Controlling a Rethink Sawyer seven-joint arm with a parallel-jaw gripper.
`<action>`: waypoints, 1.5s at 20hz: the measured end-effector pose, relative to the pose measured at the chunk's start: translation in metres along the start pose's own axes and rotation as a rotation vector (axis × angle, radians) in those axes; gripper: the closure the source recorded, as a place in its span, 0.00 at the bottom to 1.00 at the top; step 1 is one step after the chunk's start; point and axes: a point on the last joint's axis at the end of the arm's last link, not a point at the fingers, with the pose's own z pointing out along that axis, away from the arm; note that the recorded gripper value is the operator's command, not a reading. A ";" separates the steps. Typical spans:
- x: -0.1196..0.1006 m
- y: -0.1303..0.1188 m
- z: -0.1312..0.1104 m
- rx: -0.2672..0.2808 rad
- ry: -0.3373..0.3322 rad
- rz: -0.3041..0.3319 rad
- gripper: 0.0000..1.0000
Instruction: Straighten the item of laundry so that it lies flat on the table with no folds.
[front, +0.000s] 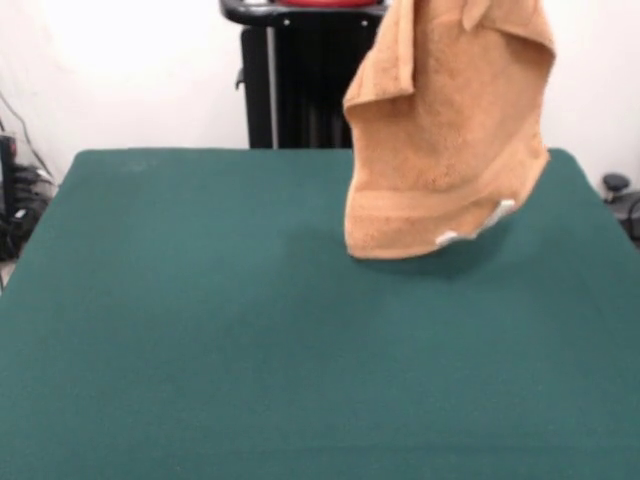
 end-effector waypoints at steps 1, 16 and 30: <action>0.001 0.000 -0.002 -0.002 0.008 0.001 1.00; -0.041 -0.016 -0.042 -0.010 0.073 0.015 1.00; -0.131 -0.032 -0.063 0.028 0.085 0.007 1.00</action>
